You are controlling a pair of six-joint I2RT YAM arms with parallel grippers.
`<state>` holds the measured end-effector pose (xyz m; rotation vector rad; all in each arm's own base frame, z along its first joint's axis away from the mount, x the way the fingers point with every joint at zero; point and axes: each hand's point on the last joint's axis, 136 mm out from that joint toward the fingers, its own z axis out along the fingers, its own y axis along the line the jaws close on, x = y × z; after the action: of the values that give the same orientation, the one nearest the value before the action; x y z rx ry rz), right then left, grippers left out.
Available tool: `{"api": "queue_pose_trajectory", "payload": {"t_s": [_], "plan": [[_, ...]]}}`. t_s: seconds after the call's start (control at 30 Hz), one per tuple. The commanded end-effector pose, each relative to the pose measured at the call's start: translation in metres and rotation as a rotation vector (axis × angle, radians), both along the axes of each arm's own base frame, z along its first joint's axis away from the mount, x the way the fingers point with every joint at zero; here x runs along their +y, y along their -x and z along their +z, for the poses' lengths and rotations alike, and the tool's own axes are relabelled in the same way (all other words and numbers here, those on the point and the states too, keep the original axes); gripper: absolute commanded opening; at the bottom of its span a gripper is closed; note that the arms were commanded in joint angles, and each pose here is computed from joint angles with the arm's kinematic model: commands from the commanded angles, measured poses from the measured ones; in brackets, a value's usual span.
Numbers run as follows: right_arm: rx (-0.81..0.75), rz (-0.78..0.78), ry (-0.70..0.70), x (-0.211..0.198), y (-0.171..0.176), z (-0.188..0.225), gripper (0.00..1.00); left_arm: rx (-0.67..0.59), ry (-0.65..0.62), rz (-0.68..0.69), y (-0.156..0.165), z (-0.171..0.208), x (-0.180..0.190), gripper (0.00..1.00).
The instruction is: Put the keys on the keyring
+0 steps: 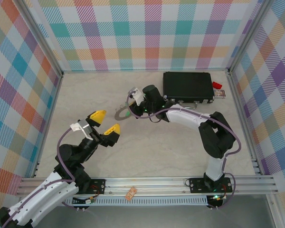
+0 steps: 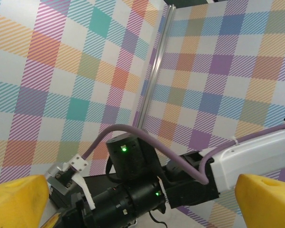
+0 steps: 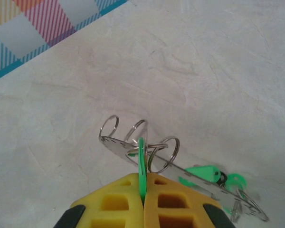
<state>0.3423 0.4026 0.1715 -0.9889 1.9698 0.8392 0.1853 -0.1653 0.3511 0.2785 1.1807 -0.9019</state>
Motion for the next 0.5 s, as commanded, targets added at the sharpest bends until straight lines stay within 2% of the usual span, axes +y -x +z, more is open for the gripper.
{"api": "queue_pose_trajectory", "payload": {"t_s": [0.0,0.47], "plan": [[-0.013,0.007,-0.034,-0.002,0.012,0.014,0.00,-0.033,0.018,0.024,0.000,0.006,0.005,1.00],[0.070,-0.008,0.045,-0.040,0.053,-0.013,0.00,-0.031,0.020,0.016,-0.001,0.005,0.003,1.00]]}}
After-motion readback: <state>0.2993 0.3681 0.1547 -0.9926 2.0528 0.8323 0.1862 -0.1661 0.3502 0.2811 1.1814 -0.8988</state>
